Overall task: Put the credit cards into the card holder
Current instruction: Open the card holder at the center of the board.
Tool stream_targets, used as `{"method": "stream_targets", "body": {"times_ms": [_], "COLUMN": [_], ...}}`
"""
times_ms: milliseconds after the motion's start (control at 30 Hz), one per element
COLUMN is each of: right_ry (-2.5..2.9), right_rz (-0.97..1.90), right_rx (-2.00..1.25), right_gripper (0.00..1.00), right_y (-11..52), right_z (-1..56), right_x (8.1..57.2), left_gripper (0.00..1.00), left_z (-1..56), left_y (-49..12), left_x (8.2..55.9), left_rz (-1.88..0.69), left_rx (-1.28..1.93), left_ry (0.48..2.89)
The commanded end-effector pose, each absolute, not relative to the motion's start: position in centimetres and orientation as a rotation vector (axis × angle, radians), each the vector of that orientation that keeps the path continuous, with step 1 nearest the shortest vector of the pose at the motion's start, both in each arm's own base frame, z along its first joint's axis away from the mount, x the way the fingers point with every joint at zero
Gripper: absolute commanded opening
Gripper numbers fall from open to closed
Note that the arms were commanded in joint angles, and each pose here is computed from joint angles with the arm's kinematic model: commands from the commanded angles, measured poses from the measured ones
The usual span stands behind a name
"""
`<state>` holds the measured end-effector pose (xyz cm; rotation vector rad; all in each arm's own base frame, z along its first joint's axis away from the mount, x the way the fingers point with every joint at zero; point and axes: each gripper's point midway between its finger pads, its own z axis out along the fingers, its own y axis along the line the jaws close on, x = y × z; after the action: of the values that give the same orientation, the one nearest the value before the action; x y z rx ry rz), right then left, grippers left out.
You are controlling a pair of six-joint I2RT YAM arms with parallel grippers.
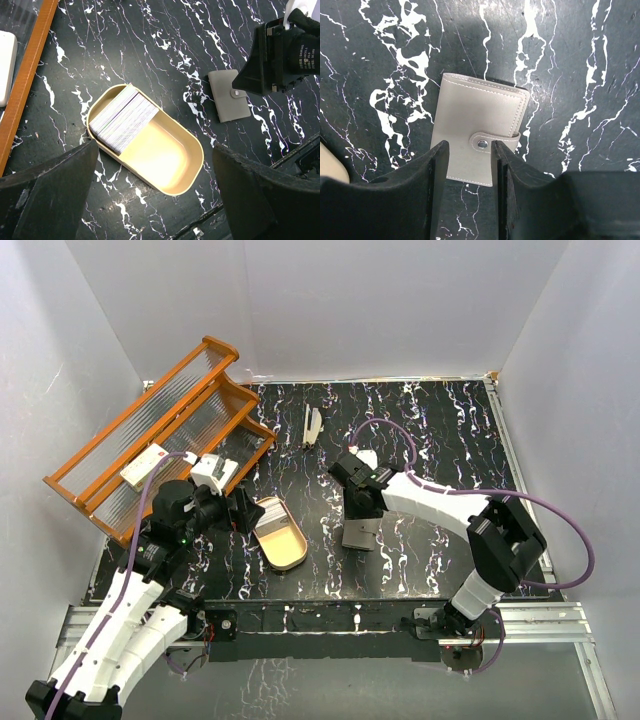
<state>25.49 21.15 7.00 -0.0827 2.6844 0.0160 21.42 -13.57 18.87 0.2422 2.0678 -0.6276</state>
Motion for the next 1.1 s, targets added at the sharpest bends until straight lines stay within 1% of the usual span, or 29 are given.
{"method": "stream_targets", "body": {"times_ms": [0,200,533,667,933,1067], "right_ry": [2.619,2.643,2.695,2.686,2.640,2.613], "right_rz": [0.069,-0.001,-0.161,-0.184,-0.177,-0.190], "right_rx": [0.034,0.000,-0.010,-0.006,-0.029,-0.051], "right_gripper": [0.37,0.38,0.37,0.30,0.08,0.00], "right_y": [21.8,21.5,20.0,19.7,19.7,19.5], "right_z": [7.8,6.1,2.2,2.0,3.4,4.1], "right_x": [26.0,25.6,24.5,24.4,24.8,25.2], "left_gripper": [0.96,0.96,0.96,0.96,0.96,0.96], "left_z": [20.5,20.5,20.7,20.8,20.6,20.3], "left_y": [-13.6,-13.6,-13.6,-13.5,-13.5,-13.5], "left_x": [21.7,21.7,21.6,21.5,21.6,21.7], "left_rz": [-0.627,-0.631,-0.632,-0.626,-0.627,-0.620], "left_rx": [0.252,0.254,0.259,0.257,0.253,0.248], "left_ry": [2.029,2.025,2.021,2.018,2.024,2.038]}}
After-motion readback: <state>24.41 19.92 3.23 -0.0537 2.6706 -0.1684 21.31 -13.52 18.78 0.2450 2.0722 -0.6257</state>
